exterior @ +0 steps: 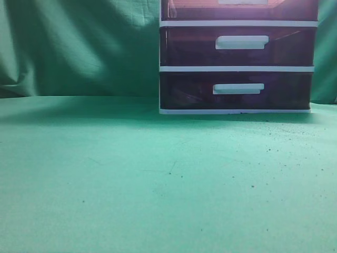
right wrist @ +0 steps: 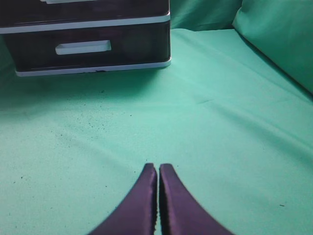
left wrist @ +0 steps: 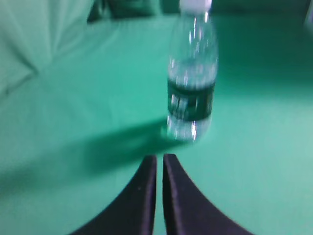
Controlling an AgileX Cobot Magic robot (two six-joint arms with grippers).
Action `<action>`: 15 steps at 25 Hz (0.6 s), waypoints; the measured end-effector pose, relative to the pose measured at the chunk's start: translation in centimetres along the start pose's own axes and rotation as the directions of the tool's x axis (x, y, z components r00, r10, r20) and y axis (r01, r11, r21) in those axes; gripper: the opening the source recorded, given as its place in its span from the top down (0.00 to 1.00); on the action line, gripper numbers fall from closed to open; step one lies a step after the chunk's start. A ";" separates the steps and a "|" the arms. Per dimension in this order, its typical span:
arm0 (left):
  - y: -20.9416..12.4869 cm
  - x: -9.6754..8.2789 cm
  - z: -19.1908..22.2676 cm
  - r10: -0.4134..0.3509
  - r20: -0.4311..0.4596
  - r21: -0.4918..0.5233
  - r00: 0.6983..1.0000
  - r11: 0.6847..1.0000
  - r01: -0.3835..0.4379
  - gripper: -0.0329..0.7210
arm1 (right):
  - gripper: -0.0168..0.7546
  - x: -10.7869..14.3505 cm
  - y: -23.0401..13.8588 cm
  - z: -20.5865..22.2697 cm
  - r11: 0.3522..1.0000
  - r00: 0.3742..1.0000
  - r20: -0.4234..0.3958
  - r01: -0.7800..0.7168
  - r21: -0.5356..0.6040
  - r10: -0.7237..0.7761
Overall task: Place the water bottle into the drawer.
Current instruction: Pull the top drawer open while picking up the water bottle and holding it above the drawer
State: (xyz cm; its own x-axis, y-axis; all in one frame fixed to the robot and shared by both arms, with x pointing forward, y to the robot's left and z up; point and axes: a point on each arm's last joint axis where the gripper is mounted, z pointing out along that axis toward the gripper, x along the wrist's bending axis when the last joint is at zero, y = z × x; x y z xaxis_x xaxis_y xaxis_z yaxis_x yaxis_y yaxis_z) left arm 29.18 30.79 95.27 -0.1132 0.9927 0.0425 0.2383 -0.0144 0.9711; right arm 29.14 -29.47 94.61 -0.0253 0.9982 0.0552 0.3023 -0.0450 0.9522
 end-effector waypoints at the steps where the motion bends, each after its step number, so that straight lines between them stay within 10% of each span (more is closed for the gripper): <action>1: 0.4 0.0 0.0 -0.018 0.003 -0.046 1.000 0.999 0.018 0.96 | 0.98 0.0 0.0 0.0 1.000 1.000 0.000 0.000 0.000 0.000; 7: 4.1 0.4 -1.0 -0.146 0.020 -0.457 0.989 0.879 0.139 0.96 | 0.98 0.0 0.0 0.0 1.000 1.000 0.000 0.000 0.000 0.000; 15: 5.3 0.7 -1.7 -0.268 0.095 -0.576 0.959 0.771 0.273 0.96 | 0.98 0.0 0.0 0.0 1.000 1.000 0.000 0.000 0.000 0.000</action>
State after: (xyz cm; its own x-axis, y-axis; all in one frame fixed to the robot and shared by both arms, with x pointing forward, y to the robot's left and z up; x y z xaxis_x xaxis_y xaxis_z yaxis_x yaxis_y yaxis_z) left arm 28.69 31.24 100.84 -0.0809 0.9669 -0.2419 -0.4030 0.1902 0.8952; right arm 29.14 -29.47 94.61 -0.0253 0.9982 0.0552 0.3023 -0.0450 0.9522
